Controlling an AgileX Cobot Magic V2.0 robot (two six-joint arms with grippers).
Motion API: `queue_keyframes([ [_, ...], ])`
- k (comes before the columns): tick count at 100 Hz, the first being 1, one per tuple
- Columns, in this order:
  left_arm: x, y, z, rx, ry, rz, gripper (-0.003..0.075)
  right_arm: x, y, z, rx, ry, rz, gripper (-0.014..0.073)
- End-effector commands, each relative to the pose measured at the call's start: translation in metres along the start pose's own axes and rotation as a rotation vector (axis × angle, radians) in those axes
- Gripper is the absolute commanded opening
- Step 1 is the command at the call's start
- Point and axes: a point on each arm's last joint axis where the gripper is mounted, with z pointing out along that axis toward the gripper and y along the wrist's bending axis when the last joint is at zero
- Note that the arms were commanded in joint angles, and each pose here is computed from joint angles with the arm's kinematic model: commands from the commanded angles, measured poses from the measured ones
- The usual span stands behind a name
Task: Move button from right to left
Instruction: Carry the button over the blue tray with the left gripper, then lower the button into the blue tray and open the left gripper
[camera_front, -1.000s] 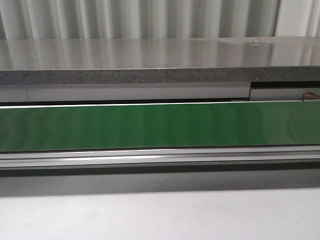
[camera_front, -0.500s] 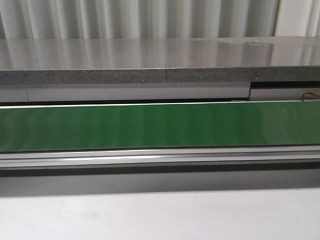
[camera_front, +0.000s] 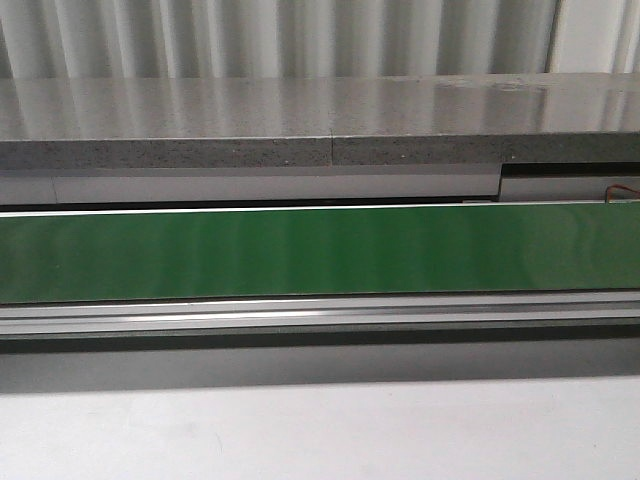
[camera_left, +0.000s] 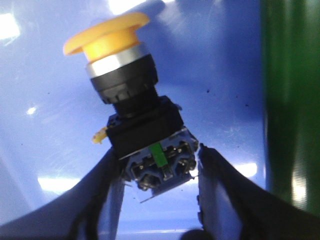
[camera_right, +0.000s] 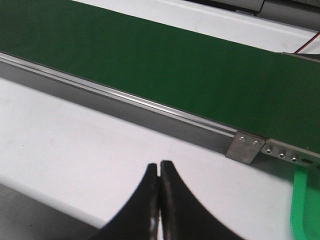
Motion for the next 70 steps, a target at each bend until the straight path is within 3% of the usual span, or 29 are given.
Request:
queue_keyframes([
  [1,0.001,0.003,-0.023,-0.029,-0.072,-0.008,0.0265,-0.012,0.000,-0.004,0.005,-0.084,-0.020,-0.0066],
  [16,0.000,0.004,-0.023,-0.034,-0.084,-0.006,0.0421,-0.012,0.000,-0.004,0.005,-0.084,-0.020,-0.0066],
  [43,0.002,0.005,-0.029,-0.050,-0.103,-0.007,0.0420,-0.012,0.000,-0.004,0.005,-0.084,-0.020,-0.0066],
  [53,0.004,0.005,-0.044,-0.068,-0.174,-0.039,0.0347,-0.012,0.000,-0.004,0.005,-0.084,-0.020,-0.0066],
  [70,0.011,0.004,-0.078,-0.078,-0.324,-0.116,0.0078,-0.012,0.000,-0.004,0.005,-0.084,-0.020,-0.0066],
])
